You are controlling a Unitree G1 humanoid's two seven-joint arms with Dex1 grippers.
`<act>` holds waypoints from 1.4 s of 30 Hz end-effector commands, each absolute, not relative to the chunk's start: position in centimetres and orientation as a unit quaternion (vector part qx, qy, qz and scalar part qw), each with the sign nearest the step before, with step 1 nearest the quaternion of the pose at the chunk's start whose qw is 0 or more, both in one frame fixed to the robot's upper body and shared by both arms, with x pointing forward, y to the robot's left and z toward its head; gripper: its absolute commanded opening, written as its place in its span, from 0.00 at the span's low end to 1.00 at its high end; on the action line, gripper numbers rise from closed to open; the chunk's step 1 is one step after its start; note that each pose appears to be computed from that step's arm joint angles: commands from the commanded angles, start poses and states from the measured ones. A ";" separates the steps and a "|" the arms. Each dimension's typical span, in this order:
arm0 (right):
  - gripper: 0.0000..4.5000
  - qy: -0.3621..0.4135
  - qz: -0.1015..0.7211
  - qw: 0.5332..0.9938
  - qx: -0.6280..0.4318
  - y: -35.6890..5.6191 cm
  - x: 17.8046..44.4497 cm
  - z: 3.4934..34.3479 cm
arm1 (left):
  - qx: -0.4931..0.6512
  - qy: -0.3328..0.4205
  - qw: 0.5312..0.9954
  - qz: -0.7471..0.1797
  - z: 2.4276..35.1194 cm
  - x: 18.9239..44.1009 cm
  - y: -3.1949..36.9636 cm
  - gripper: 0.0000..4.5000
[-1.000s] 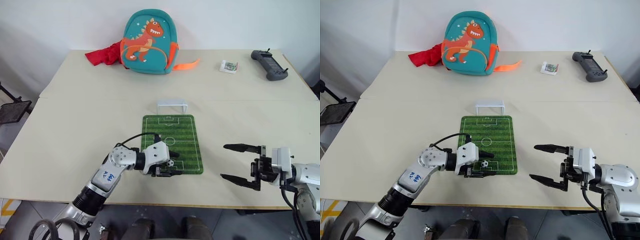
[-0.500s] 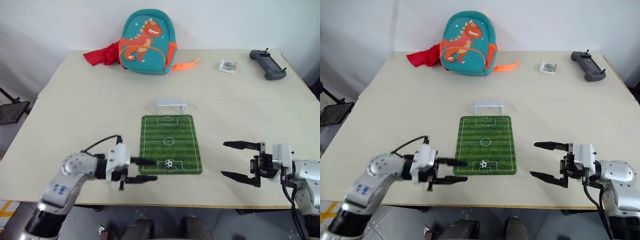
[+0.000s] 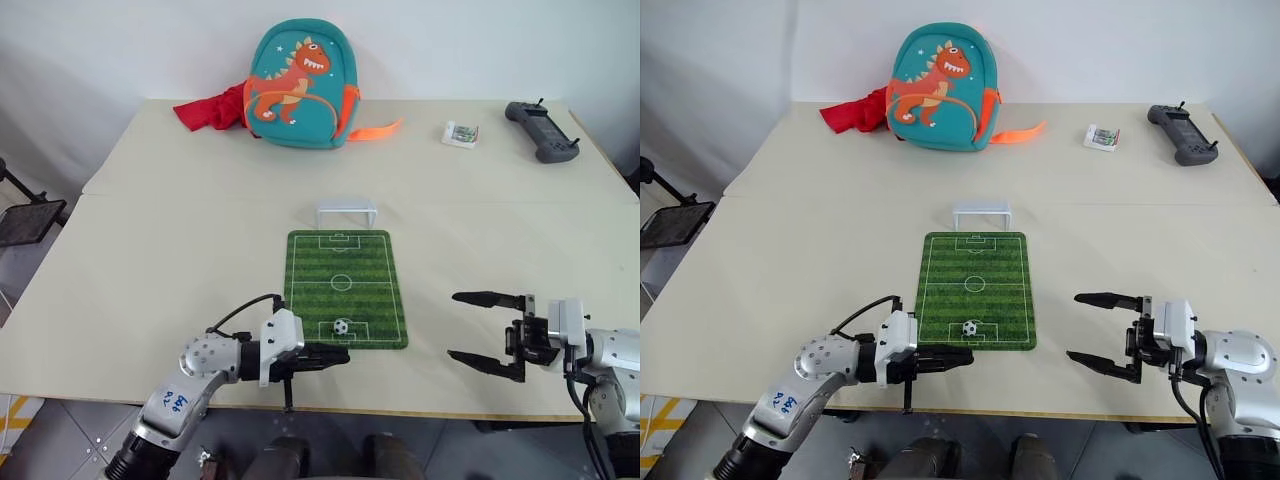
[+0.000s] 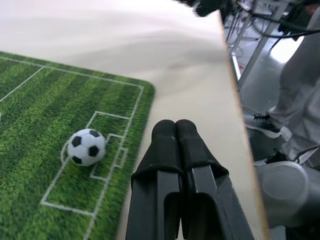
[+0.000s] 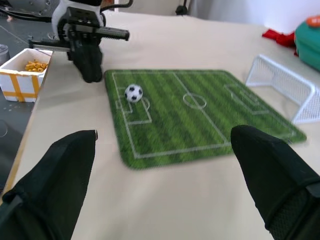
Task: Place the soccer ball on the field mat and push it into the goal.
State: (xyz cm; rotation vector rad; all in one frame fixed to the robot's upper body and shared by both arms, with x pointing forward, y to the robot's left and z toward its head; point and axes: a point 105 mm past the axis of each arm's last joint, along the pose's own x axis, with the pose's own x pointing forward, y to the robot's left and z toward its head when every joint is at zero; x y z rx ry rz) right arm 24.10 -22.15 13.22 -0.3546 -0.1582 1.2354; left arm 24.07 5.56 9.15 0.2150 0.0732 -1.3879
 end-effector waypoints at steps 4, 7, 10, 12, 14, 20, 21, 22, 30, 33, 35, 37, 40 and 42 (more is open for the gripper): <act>1.00 -0.090 0.571 0.796 -0.180 -21.9 23.8 14.1 | 0.130 0.025 0.764 -0.632 9.4 25.5 5.4 0.01; 1.00 -0.092 0.569 0.798 -0.177 -21.7 23.8 14.0 | 0.127 0.020 0.770 -0.625 9.5 26.6 4.7 0.01; 1.00 -0.102 0.559 0.805 -0.170 -21.3 23.9 13.9 | 0.131 0.001 0.806 -0.577 10.1 29.3 4.3 0.01; 1.00 -0.105 0.555 0.807 -0.170 -21.1 23.9 13.9 | 0.135 -0.009 0.821 -0.554 10.6 30.7 4.4 0.01; 1.00 -0.110 0.549 0.811 -0.168 -21.0 23.9 13.9 | 0.146 -0.027 0.831 -0.536 11.3 32.1 4.5 0.01; 1.00 -0.155 0.479 0.854 -0.133 -20.6 25.4 15.2 | 0.149 -0.113 0.844 -0.503 15.1 35.4 5.1 0.01; 1.00 -0.166 0.461 0.863 -0.123 -20.6 25.8 15.6 | 0.141 -0.129 0.837 -0.514 15.9 35.2 5.3 0.01; 1.00 -0.174 0.447 0.870 -0.113 -20.7 26.0 15.9 | 0.136 -0.143 0.829 -0.523 16.6 34.8 5.5 0.01; 1.00 -0.208 0.399 0.889 -0.082 -20.4 27.1 16.6 | 0.163 -0.147 0.849 -0.482 18.6 32.8 14.2 0.01; 1.00 -0.209 0.397 0.890 -0.081 -20.3 27.4 16.5 | 0.182 -0.118 0.866 -0.450 18.1 32.3 17.1 0.01; 1.00 -0.211 0.394 0.891 -0.079 -20.3 27.5 16.5 | 0.181 -0.103 0.873 -0.441 17.9 31.8 18.4 0.01; 1.00 -0.215 0.389 0.893 -0.076 -20.3 27.8 16.6 | 0.185 -0.090 0.882 -0.425 17.6 31.0 19.7 0.01; 1.00 -0.216 0.386 0.894 -0.077 -20.4 28.0 16.4 | 0.169 -0.079 0.903 -0.386 17.1 30.1 21.6 0.01; 1.00 -0.214 0.386 0.894 -0.078 -20.4 28.0 16.3 | 0.164 -0.077 0.915 -0.362 16.8 29.7 22.2 0.01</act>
